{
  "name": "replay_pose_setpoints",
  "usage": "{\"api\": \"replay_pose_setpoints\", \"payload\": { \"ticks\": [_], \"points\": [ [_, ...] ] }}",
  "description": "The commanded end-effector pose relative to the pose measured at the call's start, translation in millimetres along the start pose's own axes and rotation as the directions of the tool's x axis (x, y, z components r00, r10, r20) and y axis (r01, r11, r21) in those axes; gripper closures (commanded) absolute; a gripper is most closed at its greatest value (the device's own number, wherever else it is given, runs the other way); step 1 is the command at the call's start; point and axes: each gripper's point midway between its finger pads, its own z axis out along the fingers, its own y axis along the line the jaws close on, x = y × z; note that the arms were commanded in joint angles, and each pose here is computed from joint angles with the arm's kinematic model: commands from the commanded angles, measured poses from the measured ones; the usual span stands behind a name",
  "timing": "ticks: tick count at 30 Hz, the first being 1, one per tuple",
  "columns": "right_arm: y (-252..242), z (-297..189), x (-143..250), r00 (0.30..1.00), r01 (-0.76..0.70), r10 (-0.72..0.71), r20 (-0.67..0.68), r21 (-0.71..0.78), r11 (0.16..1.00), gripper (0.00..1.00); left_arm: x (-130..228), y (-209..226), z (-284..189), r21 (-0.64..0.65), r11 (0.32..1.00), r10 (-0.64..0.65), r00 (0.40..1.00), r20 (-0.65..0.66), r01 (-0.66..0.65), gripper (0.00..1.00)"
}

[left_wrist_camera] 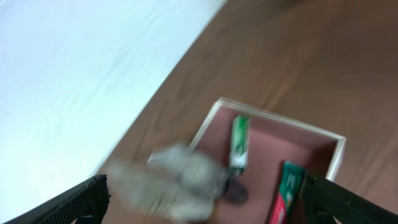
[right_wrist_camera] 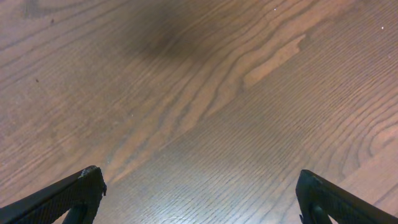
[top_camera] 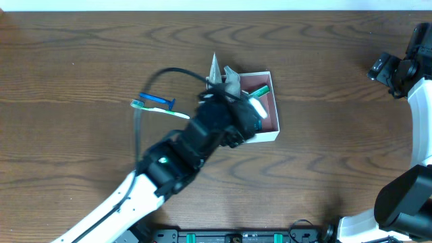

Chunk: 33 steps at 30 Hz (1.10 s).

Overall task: Pack container
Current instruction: 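Carry the toothpaste into the box and open the left gripper, then withdraw the left gripper and reach to the green toothbrush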

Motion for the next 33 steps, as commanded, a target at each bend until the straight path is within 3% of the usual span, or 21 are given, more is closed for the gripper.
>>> {"api": "replay_pose_setpoints", "payload": {
  "ticks": [1, 3, 6, 14, 17, 21, 25, 33],
  "points": [
    [-3, -2, -3, 1.000, -0.022, 0.022, 0.011, 0.009, 1.000, 0.01, 32, 66, -16, -0.296, 0.885, -0.386, 0.922, -0.038, 0.359, 0.02],
    [-3, -2, -3, 1.000, -0.022, 0.022, 0.011, 0.009, 1.000, 0.01, 59, 88, -24, -0.391, 0.789, -0.529, 0.847, -0.043, 0.473, 0.02],
    [-3, -2, -3, 1.000, -0.022, 0.022, 0.011, 0.009, 1.000, 0.01, 85, 101, -26, -0.430, 0.678, -0.675, 0.737, -0.041, 0.596, 0.02],
    [-3, -2, -3, 1.000, -0.022, 0.022, 0.011, 0.009, 1.000, 0.01, 103, 109, -25, -0.432, 0.620, -0.742, 0.668, -0.054, 0.655, 0.02],
    [-3, -2, -3, 1.000, -0.022, 0.022, 0.011, 0.009, 1.000, 0.01, 122, 126, -28, -0.496, 0.476, -0.833, 0.553, 0.010, 0.726, 0.02],
    [-3, -2, -3, 1.000, -0.022, 0.022, 0.011, 0.009, 1.000, 0.01, 161, 151, -28, -0.580, 0.215, -0.930, 0.346, 0.125, 0.786, 0.02],
    [-3, -2, -3, 1.000, -0.022, 0.022, 0.011, 0.009, 1.000, 0.01, 193, 164, -10, -0.622, 0.079, -0.954, 0.240, 0.180, 0.779, 0.02],
    [-3, -2, -3, 1.000, -0.022, 0.022, 0.011, 0.009, 1.000, 0.01, 230, 136, 43, -0.627, 0.094, -0.987, 0.155, 0.044, 0.774, 0.02]
  ]
}}
